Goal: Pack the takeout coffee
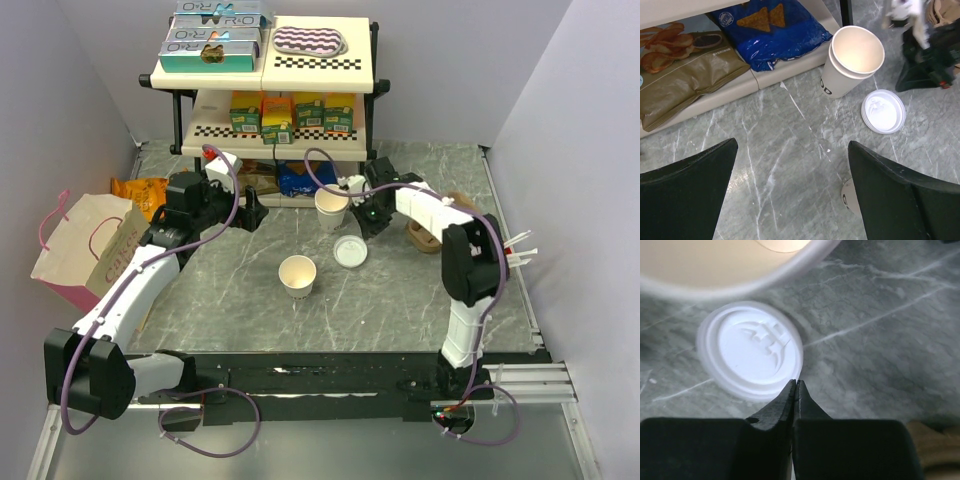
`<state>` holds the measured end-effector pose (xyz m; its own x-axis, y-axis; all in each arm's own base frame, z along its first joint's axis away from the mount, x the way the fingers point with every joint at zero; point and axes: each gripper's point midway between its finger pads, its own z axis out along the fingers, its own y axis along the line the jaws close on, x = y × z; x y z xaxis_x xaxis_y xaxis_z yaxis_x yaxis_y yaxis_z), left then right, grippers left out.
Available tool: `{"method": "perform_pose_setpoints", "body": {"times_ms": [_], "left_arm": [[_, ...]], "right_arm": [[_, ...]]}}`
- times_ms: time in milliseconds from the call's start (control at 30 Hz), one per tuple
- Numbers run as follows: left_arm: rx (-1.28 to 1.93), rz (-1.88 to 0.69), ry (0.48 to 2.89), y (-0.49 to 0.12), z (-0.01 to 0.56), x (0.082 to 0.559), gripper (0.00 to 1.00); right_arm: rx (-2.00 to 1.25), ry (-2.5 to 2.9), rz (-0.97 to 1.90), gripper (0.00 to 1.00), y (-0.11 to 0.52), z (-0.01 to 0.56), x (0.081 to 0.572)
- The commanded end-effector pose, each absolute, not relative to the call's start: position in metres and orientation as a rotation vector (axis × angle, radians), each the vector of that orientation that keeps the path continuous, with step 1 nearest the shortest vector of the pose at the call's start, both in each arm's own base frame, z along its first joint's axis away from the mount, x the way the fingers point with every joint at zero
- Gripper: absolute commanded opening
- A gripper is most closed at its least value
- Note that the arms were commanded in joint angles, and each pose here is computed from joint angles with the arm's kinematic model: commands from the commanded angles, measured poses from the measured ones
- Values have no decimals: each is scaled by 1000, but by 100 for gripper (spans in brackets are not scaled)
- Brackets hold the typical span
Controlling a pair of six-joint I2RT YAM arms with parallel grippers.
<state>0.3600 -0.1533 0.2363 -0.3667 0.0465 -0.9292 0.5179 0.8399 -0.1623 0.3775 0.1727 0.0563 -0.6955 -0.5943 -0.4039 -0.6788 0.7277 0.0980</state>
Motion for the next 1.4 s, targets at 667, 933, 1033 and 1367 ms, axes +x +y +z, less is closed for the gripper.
{"method": "perform_pose_setpoints", "body": {"times_ms": [667,933,1033,1367], "left_arm": [[536,-472,1832,-160,255,351,99],[534,-484,1838,-162,252,353,99],[535,-485,1839,-162,252,355,99],[536,-485,1845,-163,250,356,99]], "right_arm": [[-878,2565,416,100,178,80,376],[-848,2593,450,67,182,72,377],[-825,2601,425,44,180,69,379],[-802,2646,412,38,179,53,382]]}}
